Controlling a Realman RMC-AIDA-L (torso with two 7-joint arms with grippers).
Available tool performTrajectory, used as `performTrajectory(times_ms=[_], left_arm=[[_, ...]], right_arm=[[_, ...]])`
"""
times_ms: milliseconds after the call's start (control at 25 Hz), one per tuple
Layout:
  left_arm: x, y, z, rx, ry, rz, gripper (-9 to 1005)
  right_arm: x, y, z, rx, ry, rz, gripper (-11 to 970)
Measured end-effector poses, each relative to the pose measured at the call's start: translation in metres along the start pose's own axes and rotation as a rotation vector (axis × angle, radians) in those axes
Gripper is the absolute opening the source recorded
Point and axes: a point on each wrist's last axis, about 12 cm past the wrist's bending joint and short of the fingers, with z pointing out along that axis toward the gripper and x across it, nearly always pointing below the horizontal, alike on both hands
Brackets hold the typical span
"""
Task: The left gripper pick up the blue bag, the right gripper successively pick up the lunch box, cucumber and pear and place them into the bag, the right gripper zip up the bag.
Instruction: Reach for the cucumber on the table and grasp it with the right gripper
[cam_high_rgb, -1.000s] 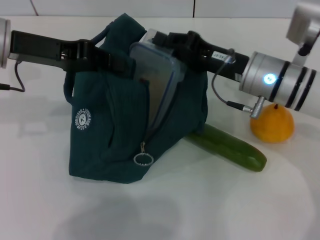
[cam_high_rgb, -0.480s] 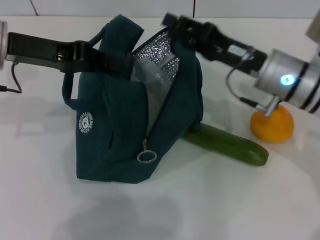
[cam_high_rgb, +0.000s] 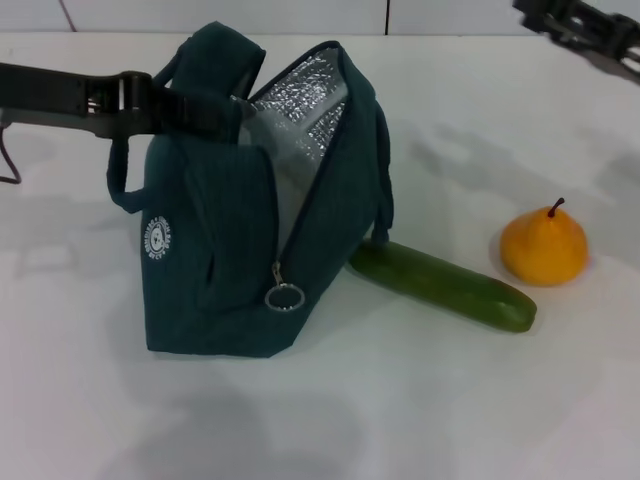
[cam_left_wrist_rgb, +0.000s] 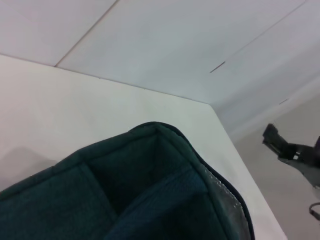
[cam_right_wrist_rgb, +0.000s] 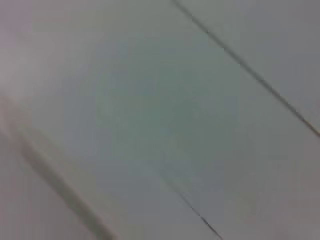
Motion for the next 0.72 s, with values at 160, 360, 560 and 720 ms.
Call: performTrajectory(times_ms=[160,360,560,720], left_arm=[[0.001,0.000,-0.001,0.006,-0.005,0.002,48],[0.002,0.000,0.000,0.010,-0.008,0.001,49],[0.003,0.001,-0.002,0.009,-0.019,-0.004,49],[0.002,0.002,-0.004,0.009,-0.033,-0.008,49]], right_arm=[[-0.028,0.001,-0.010,0.017,0.152,-0.189,798],[-0.033,0.006,-0.028,0.062,0.278,-0.439,840],[-0.018,0.011,-0.048,0.146,0.325,-0.580,836],[-0.024,0.021,-0.036,0.122,0.386,-0.551,832]])
